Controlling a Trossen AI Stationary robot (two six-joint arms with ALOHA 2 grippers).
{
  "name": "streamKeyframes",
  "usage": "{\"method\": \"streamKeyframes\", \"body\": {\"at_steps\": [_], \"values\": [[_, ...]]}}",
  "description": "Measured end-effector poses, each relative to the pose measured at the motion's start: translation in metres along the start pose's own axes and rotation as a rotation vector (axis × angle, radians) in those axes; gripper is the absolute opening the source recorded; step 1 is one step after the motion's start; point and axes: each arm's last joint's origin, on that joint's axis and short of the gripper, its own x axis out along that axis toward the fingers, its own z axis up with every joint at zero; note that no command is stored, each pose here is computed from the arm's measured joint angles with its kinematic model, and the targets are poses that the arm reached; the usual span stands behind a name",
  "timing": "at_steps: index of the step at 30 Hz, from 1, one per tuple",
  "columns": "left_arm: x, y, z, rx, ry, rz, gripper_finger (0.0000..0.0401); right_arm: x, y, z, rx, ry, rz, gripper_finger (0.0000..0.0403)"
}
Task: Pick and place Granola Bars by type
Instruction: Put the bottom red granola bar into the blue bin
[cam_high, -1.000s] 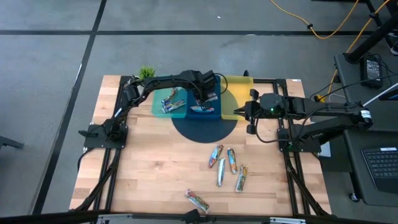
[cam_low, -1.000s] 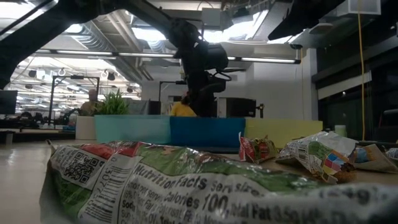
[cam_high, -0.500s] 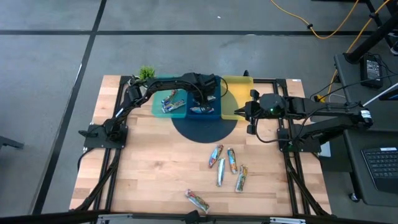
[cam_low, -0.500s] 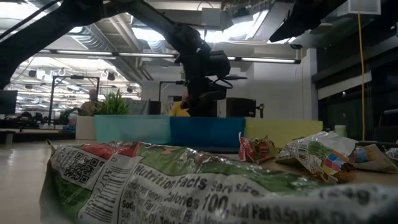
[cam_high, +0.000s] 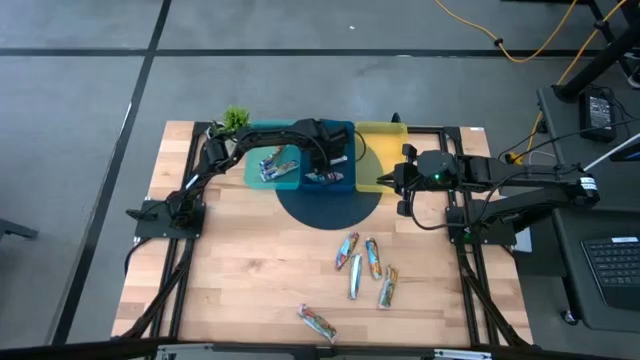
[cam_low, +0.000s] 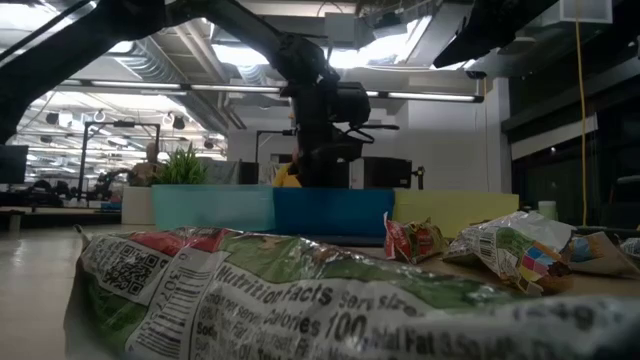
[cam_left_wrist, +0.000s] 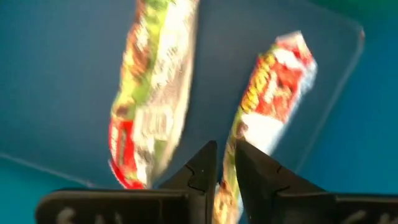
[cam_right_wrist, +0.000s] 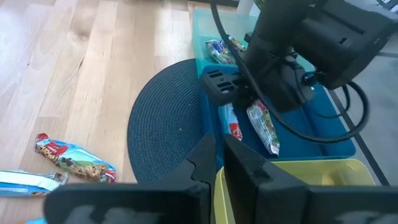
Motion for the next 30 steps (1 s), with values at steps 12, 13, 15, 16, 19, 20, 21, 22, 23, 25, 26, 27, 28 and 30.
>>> {"method": "streamKeyframes", "body": {"at_steps": [12,13,15,16,19,20,21,22,23,25,26,27,28,30], "values": [[-0.059,-0.034,-0.009,0.105,-0.073,-0.010,0.0031,0.000,0.000,0.000,-0.004,-0.002,0.000,0.0034],[-0.066,-0.037,-0.009,0.109,-0.089,-0.012,0.0031,0.000,0.000,0.000,-0.004,-0.001,0.000,0.0034],[-0.081,-0.044,-0.012,0.114,-0.123,-0.016,0.0031,0.000,0.000,0.000,-0.004,-0.001,0.000,0.0034],[-0.089,-0.049,-0.014,0.117,-0.142,-0.020,0.0031,0.000,0.000,0.000,-0.004,-0.001,0.000,0.0034],[-0.115,-0.066,-0.021,0.140,-0.204,-0.037,0.0029,0.000,0.000,0.000,-0.004,-0.001,0.000,0.0034],[-0.124,-0.072,-0.024,0.155,-0.225,-0.044,0.0028,0.000,0.000,0.000,-0.004,-0.002,0.000,0.0034],[-0.132,-0.079,-0.026,0.176,-0.248,-0.051,0.0027,0.000,0.000,0.000,-0.004,-0.001,0.000,0.0034],[-0.141,-0.086,-0.030,0.196,-0.276,-0.060,0.0026,0.000,0.000,0.000,-0.003,-0.001,0.000,0.0034],[-0.151,-0.093,-0.034,0.214,-0.299,-0.069,0.0025,0.000,0.000,0.000,-0.004,-0.001,0.000,0.0034],[-0.168,-0.108,-0.042,0.252,-0.347,-0.089,0.0024,0.000,0.000,0.000,-0.004,-0.002,0.000,0.0034],[-0.177,-0.115,-0.046,0.271,-0.374,-0.101,0.0024,0.000,0.000,0.000,-0.004,-0.001,0.000,0.0034],[-0.184,-0.121,-0.051,0.289,-0.389,-0.111,0.0024,0.000,0.000,0.000,-0.004,-0.001,0.000,0.0034],[-0.192,-0.128,-0.057,0.309,-0.407,-0.123,0.0025,0.000,0.000,0.000,-0.003,-0.001,0.000,0.0034],[-0.207,-0.140,-0.067,0.346,-0.445,-0.147,0.0026,0.000,0.000,0.000,-0.003,-0.001,0.000,0.0034]]}}
